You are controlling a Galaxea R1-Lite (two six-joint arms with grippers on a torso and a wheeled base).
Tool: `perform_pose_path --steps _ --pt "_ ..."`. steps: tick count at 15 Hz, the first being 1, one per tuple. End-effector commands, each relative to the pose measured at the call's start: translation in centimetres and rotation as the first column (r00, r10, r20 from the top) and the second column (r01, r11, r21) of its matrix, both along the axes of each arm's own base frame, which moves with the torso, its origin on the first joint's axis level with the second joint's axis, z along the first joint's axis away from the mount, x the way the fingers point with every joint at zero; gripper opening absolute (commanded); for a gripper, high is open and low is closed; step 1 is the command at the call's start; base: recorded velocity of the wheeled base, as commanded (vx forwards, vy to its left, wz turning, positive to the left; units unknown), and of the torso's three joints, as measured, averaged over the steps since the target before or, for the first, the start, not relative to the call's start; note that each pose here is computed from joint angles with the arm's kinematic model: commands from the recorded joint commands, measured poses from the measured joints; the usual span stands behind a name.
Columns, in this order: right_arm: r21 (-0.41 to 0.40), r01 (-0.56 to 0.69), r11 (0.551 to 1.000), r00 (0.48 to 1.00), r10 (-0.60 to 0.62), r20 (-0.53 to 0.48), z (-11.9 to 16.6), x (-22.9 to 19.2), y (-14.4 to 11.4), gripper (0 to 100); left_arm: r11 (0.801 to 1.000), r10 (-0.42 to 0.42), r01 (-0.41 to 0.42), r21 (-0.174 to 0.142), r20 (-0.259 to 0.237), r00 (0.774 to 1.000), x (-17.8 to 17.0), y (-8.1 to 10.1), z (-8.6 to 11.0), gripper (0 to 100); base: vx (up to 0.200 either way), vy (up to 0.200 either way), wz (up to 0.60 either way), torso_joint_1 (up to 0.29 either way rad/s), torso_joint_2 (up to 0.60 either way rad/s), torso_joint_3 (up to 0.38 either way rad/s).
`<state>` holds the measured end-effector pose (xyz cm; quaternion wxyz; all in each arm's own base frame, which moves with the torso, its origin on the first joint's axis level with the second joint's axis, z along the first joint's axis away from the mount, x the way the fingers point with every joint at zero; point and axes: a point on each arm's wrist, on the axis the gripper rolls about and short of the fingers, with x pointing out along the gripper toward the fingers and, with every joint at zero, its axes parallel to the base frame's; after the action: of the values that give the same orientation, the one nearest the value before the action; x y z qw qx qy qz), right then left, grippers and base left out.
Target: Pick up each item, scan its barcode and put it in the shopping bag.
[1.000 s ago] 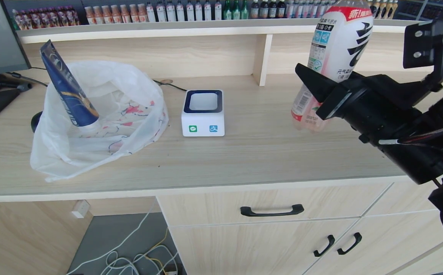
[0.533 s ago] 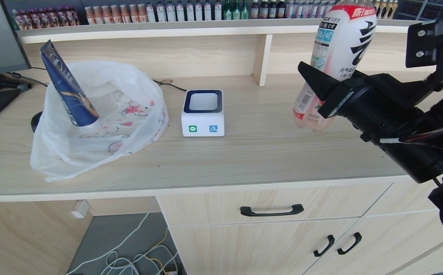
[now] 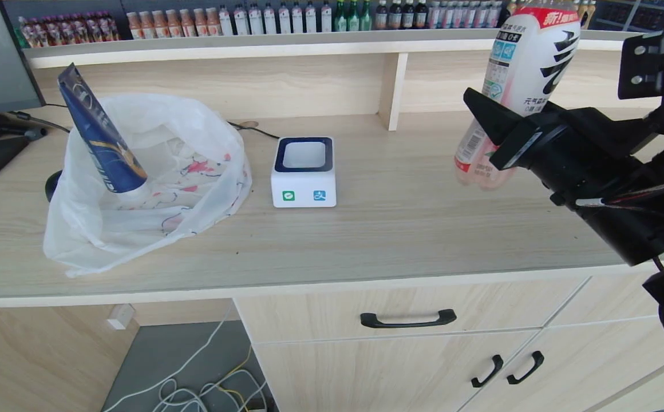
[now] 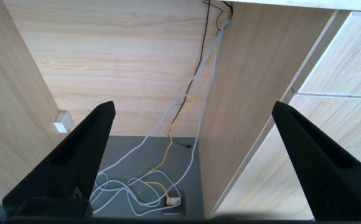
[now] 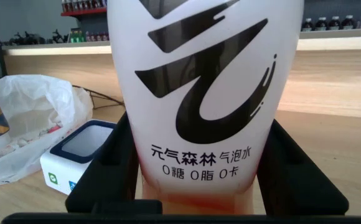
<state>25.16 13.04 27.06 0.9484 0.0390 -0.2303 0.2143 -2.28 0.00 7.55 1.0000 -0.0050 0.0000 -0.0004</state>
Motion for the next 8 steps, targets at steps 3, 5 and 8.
perform_pose_path --steps 3,5,8 --pt "-0.002 0.008 1.000 1.000 -0.008 -0.004 -0.06 0.09 -0.21 0 1.000 0.001 -0.001 -0.002 0.000 1.000 0.00 0.00 0.00 100 0.000 0.200 0.00 0.010 0.01 0.001" --pt "-0.001 0.008 1.000 1.000 -0.008 -0.001 0.03 0.06 -0.22 0 1.000 0.001 -0.001 -0.002 -0.002 1.000 0.00 0.00 -0.02 100 0.000 0.200 0.00 -0.005 0.00 0.007" --pt "-0.002 0.010 1.000 1.000 -0.010 -0.002 -0.05 0.27 -0.17 0 1.000 0.002 -0.002 -0.002 -0.003 1.000 0.01 0.00 -0.01 100 0.000 0.200 0.00 0.002 0.00 0.001"
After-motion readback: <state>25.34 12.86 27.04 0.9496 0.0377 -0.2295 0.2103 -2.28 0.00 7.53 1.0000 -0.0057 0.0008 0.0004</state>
